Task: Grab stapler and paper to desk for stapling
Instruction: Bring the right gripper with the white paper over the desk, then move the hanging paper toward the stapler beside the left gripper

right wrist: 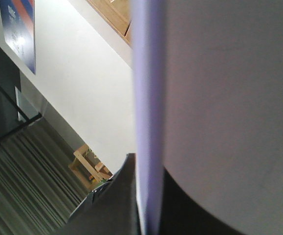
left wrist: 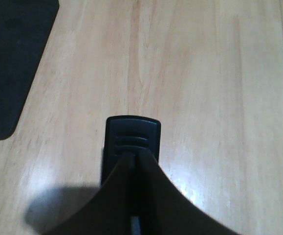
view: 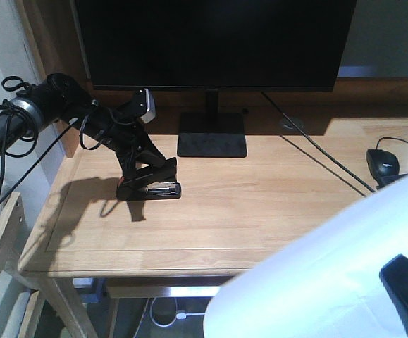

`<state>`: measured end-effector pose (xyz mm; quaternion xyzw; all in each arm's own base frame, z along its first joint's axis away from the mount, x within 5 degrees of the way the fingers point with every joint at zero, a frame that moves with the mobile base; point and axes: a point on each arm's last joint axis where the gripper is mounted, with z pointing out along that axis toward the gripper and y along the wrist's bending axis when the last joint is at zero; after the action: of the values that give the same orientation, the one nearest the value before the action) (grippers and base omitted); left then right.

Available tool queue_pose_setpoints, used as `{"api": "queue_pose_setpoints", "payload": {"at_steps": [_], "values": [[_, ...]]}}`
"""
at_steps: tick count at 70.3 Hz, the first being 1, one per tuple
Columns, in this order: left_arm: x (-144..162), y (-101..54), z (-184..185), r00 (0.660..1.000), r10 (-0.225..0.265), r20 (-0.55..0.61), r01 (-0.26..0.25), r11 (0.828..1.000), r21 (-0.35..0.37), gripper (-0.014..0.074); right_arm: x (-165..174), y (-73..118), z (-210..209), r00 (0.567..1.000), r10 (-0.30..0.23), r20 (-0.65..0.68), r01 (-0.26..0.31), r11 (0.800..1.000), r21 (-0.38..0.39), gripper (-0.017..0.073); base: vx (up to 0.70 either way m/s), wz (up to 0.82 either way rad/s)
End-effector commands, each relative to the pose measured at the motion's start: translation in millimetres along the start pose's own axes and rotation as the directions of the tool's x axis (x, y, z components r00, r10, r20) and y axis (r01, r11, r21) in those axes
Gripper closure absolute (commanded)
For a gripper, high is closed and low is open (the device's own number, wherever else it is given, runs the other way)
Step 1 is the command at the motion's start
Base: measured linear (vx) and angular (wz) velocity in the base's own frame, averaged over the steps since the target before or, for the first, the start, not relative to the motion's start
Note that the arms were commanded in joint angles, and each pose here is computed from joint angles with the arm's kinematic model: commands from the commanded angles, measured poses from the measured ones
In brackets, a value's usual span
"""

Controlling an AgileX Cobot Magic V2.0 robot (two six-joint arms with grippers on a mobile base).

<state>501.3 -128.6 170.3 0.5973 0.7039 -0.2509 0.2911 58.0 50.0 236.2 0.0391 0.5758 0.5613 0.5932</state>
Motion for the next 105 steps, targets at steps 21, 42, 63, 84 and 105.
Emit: {"api": "queue_pose_setpoints", "payload": {"at_steps": [21, 42, 63, 84, 105], "values": [[-37.9, -7.9, -29.9, 0.995, 0.045, 0.084, -0.043, 0.999, -0.026, 0.0601, -13.8, 7.3, 34.2, 0.971, -0.129, -0.201, 0.166, 0.970, 0.179, 0.0565, 0.00, 0.00], [-37.9, -7.9, -29.9, 0.995, 0.045, 0.084, -0.043, 0.999, -0.026, 0.0600, -15.1, -4.0, 106.7, 0.834, -0.295, -0.466, 0.419, 0.889, 0.185, 0.0565, 0.00, 0.00], [-37.9, -7.9, -29.9, 0.995, 0.045, 0.084, -0.043, 0.999, -0.026, 0.0600, 12.3, -33.1, 171.6, 0.686, -0.336, -0.646, 0.471, 0.881, 0.043, 0.0565, 0.00, 0.00], [-37.9, -7.9, -29.9, 0.995, 0.045, 0.084, -0.043, 0.999, -0.026, 0.0600, 33.0, -45.1, 202.0, 0.586, -0.370, -0.721, 0.430, 0.896, -0.111, 0.0565, 0.00, 0.00], [-37.9, -7.9, -29.9, 0.995, 0.045, 0.084, -0.043, 0.999, -0.026, 0.0600, 36.9, -99.7, 202.8, 0.480, -0.305, -0.822, 0.671, 0.732, 0.120, 0.0565, 0.00, 0.00]]}}
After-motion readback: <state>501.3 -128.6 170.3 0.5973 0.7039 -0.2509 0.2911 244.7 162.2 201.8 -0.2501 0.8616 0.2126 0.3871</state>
